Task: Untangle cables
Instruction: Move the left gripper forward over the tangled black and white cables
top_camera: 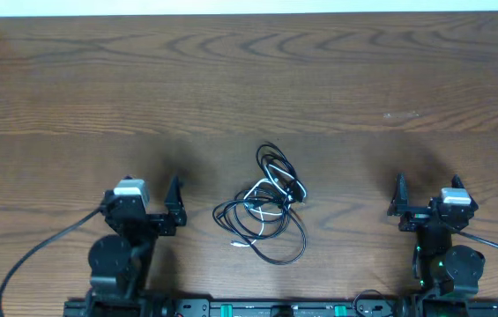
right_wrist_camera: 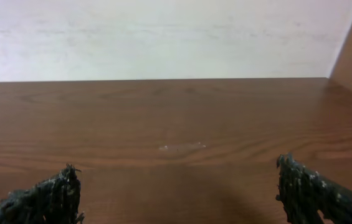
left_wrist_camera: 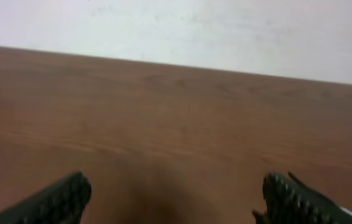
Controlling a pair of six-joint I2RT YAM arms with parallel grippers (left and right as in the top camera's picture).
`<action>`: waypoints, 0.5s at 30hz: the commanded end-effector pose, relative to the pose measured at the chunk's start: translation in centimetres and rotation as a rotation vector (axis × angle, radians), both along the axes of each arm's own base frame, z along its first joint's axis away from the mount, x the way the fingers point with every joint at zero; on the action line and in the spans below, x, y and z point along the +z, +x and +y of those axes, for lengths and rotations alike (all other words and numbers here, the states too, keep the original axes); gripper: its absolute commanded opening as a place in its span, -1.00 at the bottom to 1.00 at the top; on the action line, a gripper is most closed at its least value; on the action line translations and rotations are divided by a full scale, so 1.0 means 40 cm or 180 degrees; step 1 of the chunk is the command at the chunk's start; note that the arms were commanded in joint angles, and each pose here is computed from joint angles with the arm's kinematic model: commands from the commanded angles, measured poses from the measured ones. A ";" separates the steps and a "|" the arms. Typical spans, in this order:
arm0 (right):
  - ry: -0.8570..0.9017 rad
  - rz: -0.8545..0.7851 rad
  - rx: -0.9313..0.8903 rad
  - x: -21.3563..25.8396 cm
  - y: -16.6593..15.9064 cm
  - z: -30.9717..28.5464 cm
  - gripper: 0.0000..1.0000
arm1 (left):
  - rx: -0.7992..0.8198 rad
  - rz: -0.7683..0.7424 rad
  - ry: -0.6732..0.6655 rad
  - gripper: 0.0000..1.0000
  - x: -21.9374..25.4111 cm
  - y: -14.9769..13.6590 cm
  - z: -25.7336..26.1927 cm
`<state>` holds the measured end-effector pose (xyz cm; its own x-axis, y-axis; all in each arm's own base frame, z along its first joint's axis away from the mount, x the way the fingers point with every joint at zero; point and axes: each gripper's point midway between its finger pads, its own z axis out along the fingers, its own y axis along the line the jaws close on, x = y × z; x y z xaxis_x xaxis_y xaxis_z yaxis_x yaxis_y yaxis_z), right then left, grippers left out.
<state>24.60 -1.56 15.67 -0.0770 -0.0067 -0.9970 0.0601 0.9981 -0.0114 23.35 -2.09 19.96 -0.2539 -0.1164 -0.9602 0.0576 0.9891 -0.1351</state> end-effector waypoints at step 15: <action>-0.0039 0.0000 -0.0032 -0.001 -0.001 -0.006 0.99 | -0.0473 0.1116 -0.0105 0.78 0.130 0.081 -0.074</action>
